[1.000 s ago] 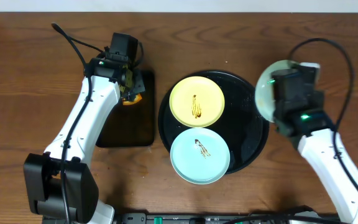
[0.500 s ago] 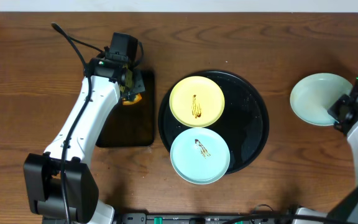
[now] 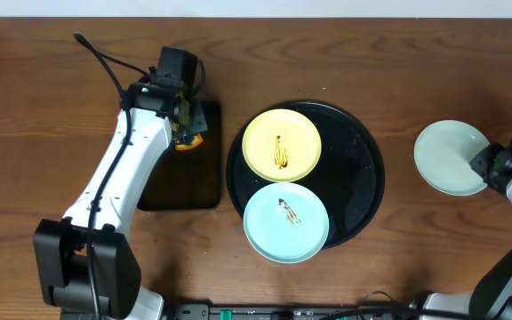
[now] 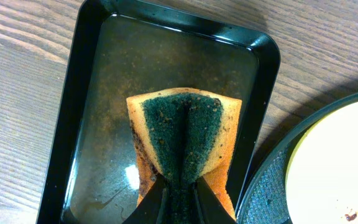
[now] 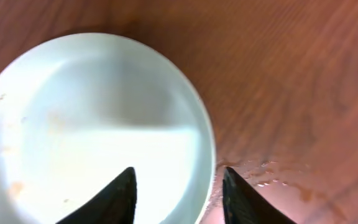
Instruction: Clean dirty plates on tray and stack at the side
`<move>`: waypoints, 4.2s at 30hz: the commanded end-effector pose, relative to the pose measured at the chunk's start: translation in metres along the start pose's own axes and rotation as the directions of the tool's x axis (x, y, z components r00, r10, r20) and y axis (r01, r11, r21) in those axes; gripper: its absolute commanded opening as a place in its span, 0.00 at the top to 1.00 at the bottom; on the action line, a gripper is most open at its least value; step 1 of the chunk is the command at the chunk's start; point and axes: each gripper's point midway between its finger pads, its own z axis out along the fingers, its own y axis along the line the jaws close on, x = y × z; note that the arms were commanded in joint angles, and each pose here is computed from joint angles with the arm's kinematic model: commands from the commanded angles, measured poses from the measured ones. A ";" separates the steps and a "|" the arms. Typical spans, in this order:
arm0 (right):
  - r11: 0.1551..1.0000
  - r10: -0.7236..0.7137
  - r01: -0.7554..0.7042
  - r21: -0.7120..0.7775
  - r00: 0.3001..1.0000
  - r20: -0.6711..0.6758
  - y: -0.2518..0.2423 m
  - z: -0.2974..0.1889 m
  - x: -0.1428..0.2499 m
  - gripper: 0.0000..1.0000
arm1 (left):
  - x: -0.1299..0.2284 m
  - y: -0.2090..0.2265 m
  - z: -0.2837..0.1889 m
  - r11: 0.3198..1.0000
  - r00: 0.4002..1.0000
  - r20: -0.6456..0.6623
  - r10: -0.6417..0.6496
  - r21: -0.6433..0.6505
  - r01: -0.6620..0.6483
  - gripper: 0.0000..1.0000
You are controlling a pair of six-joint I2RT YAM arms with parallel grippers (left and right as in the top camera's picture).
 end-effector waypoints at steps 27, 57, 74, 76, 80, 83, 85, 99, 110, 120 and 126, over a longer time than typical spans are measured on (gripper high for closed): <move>0.591 -0.604 0.575 -0.565 0.780 0.163 0.259 -0.110 0.166 0.49 | 0.008 -0.041 -0.010 0.981 0.998 -0.010 0.061 0.183 -0.058 0.92; 0.719 -0.603 0.482 -0.502 0.791 -0.104 0.261 -0.032 0.244 0.75 | 0.090 -0.189 0.041 0.840 0.915 0.011 0.403 0.391 -0.375 0.91; 0.720 -0.605 0.483 -0.499 0.789 -0.109 0.260 -0.032 0.245 0.99 | 0.116 -0.218 0.056 0.843 0.929 -0.036 0.368 0.435 -0.317 0.91; 0.720 -0.605 0.483 -0.498 0.788 -0.111 0.259 -0.031 0.245 0.99 | 0.116 -0.218 0.056 0.852 0.938 -0.050 0.344 0.436 -0.289 0.91; 0.720 -0.605 0.483 -0.498 0.789 -0.110 0.260 -0.031 0.245 0.99 | 0.123 -0.224 0.052 0.847 0.945 -0.098 0.312 0.479 -0.230 0.91; 0.720 -0.605 0.483 -0.498 0.789 -0.110 0.260 -0.031 0.245 0.99 | 0.126 -0.226 0.051 0.853 0.950 -0.131 0.282 0.488 -0.186 0.91; 0.720 -0.605 0.483 -0.498 0.789 -0.110 0.260 -0.031 0.245 0.99 | 0.129 -0.227 0.051 0.849 0.948 -0.148 0.282 0.498 -0.175 0.91; 0.721 -0.605 0.483 -0.497 0.788 -0.113 0.259 -0.031 0.245 0.99 | 0.142 -0.204 0.097 0.908 0.938 -0.211 0.275 0.377 -0.182 0.91; 0.727 -0.610 0.485 -0.486 0.782 -0.131 0.254 -0.030 0.247 0.99 | 0.084 -0.128 0.123 0.985 0.981 -0.114 0.155 0.093 -0.145 0.92; 0.726 -0.592 0.488 -0.485 0.802 -0.078 0.263 -0.030 0.237 0.99 | 0.062 -0.134 0.060 0.952 0.966 -0.020 0.256 0.180 -0.249 0.93; 0.677 -0.598 0.524 -0.517 0.801 0.028 0.279 -0.041 0.220 0.99 | 0.040 -0.125 0.006 0.943 0.965 0.083 0.247 0.210 -0.260 0.92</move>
